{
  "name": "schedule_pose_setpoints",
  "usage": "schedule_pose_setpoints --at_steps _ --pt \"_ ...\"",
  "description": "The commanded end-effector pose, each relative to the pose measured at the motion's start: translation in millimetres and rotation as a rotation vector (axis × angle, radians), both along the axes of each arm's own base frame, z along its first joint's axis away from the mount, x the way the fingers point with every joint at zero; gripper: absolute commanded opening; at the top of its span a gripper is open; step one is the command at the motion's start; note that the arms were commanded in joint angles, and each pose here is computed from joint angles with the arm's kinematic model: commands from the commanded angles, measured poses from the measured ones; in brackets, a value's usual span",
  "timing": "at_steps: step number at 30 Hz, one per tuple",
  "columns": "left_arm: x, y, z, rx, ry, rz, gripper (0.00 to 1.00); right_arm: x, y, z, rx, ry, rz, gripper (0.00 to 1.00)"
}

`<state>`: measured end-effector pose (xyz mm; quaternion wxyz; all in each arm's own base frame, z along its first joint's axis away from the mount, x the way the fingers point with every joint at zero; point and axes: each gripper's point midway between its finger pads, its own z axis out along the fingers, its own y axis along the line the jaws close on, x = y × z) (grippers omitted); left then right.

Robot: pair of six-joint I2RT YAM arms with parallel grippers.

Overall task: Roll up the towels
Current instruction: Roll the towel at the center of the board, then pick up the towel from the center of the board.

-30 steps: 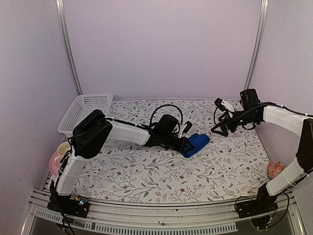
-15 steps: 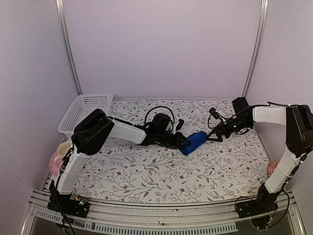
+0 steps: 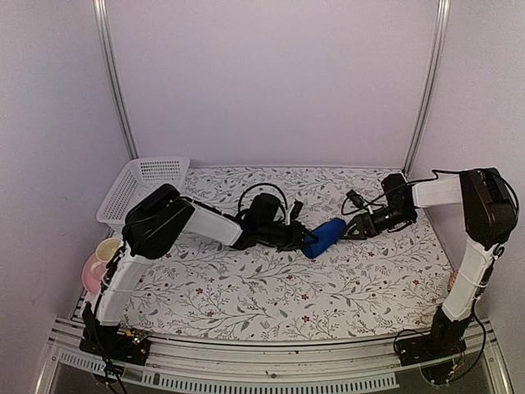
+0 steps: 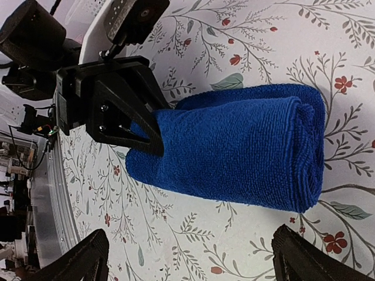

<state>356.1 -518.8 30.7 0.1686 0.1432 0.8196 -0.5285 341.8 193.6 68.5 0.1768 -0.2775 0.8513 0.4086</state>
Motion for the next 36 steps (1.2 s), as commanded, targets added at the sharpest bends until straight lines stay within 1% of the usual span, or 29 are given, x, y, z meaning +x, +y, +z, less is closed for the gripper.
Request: schedule_pose_setpoints --at_steps 1,4,9,12,15,20,26,32,36 --pt "8.3 28.4 -55.3 0.070 0.129 0.145 0.08 4.6 8.1 6.4 0.086 0.053 -0.030 0.98" --pt "6.8 28.2 -53.9 0.035 0.154 0.190 0.08 5.4 9.4 -1.4 0.094 0.098 -0.052 0.98" --pt "4.1 28.3 -58.0 0.024 0.183 0.263 0.09 6.6 9.4 -15.9 0.096 0.173 -0.087 0.98" --pt "1.9 20.4 -55.9 0.022 0.174 0.281 0.10 6.5 9.1 -22.5 0.095 0.203 -0.104 0.98" --pt "-0.7 7.7 -53.6 0.026 0.156 0.281 0.10 7.6 12.4 -22.1 0.125 0.233 -0.107 0.97" --pt "-8.6 -6.5 -60.6 0.025 0.186 0.270 0.11 12.9 17.1 -19.0 0.168 0.263 -0.103 0.95" --pt "-15.6 -4.6 -66.8 0.027 0.215 0.313 0.12 22.0 16.7 -28.1 0.153 0.277 -0.136 0.94" --pt "-25.9 -7.5 -73.1 0.014 0.261 0.343 0.12 38.0 17.0 -26.1 0.158 0.290 -0.198 0.94" --pt "-29.6 -6.8 -77.8 0.001 0.286 0.366 0.12 40.9 17.0 -29.2 0.160 0.309 -0.222 0.94"
